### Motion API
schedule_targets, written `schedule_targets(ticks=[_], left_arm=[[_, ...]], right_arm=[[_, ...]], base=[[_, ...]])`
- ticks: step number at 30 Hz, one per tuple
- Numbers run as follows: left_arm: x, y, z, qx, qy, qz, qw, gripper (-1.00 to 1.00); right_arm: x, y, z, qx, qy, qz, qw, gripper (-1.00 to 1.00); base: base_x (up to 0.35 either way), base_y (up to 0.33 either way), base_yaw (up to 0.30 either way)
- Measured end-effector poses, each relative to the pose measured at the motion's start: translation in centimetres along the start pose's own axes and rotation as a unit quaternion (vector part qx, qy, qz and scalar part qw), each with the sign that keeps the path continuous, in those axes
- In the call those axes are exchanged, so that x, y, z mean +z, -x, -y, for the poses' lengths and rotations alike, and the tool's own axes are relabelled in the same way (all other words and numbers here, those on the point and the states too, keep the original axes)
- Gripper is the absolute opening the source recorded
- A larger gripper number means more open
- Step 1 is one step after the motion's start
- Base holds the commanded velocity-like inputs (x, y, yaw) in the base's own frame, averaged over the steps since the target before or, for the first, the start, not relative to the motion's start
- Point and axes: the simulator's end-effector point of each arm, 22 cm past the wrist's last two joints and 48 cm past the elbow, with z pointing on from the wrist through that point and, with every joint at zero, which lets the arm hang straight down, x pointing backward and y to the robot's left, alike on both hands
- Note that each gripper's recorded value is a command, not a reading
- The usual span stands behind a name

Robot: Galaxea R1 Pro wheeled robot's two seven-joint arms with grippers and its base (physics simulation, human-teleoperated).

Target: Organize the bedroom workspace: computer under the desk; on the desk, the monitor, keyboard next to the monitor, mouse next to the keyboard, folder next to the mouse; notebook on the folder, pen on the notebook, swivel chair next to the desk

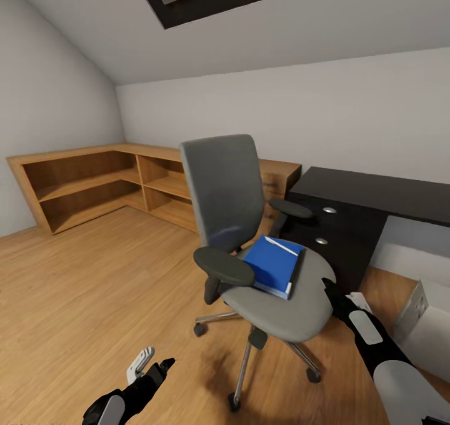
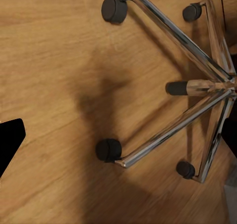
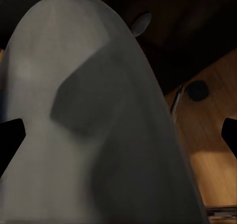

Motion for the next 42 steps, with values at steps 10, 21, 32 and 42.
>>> schedule_targets(ticks=[10,21,32,42], left_arm=[[0.0,0.0,0.0,0.0,0.0,0.0,1.0,1.0],[0.0,0.0,0.0,0.0,0.0,0.0,1.0,1.0],[-0.4,0.1,-1.6,-0.002,0.009,0.001,1.0,1.0],[-0.4,0.1,-1.6,-0.002,0.009,0.001,1.0,1.0]], right_arm=[[0.0,0.2,0.1,-0.004,-0.001,0.001,1.0,1.0],[0.0,0.3,0.0,-0.002,0.001,0.002,1.0,1.0],[0.1,0.5,-0.9,0.0,0.006,0.003,1.0,1.0],[0.1,0.5,-0.9,0.0,0.007,0.003,1.0,1.0]], base=[[0.0,0.0,0.049],[0.0,0.0,0.217],[0.0,0.0,0.0],[0.0,0.0,0.0]])
